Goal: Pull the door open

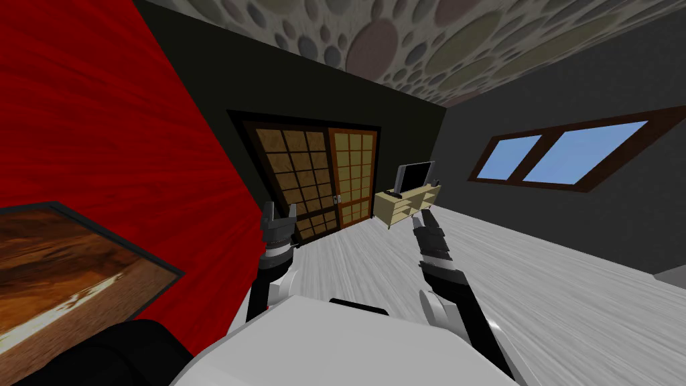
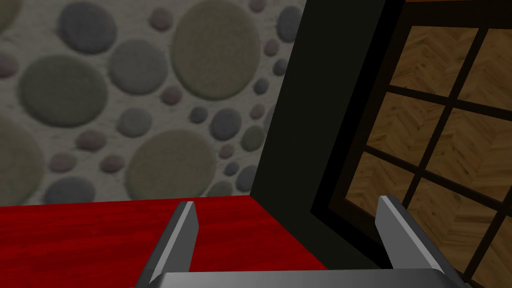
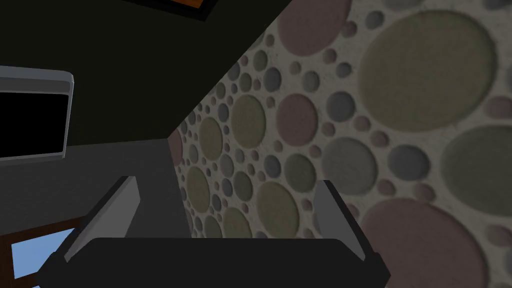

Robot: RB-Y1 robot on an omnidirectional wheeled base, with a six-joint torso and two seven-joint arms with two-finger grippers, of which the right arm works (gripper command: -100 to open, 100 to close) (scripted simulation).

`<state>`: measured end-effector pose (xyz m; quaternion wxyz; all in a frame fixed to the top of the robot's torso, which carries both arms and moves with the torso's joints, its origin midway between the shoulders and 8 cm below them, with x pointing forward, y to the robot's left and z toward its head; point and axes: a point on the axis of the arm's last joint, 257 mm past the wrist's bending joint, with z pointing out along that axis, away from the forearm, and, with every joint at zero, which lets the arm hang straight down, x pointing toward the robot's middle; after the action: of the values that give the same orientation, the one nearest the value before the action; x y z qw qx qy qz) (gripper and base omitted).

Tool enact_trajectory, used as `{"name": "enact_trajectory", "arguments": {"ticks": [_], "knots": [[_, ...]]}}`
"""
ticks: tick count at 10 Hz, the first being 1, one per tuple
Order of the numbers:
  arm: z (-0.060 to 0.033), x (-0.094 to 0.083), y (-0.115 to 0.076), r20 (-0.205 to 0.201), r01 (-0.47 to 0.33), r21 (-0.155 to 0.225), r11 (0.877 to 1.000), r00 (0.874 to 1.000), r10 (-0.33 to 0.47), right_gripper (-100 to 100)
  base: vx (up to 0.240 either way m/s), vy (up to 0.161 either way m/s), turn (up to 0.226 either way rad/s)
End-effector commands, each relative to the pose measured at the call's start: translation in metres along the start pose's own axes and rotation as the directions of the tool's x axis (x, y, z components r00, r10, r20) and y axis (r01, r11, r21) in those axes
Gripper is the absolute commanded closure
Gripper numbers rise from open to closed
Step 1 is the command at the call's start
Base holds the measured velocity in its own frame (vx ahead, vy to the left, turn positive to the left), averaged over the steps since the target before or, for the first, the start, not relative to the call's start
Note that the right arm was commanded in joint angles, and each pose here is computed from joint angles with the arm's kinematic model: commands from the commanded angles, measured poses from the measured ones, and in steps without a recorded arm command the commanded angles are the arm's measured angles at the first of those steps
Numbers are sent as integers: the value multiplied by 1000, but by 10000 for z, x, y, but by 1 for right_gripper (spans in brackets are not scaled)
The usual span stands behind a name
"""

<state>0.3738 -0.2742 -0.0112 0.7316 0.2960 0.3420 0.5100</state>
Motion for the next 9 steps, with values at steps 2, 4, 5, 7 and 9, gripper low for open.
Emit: {"name": "enact_trajectory", "arguments": {"ticks": [2, 4, 5, 7, 9], "knots": [[-22, 70, -134, -23, 44, 14, 999, 999, -44, -100, 139, 40, 44], [-48, 136, -265, -46, 88, 26, 996, 995, -87, -100, 176, 42, 41], [-57, 157, -308, -53, 102, 29, 994, 994, -101, -100, 143, 32, 31], [-85, 219, -437, -75, 145, 39, 989, 987, -142, -100, 139, 41, 39], [-124, 294, -593, -103, 197, 49, 979, 976, -191, -100, 146, 53, 51]]}}
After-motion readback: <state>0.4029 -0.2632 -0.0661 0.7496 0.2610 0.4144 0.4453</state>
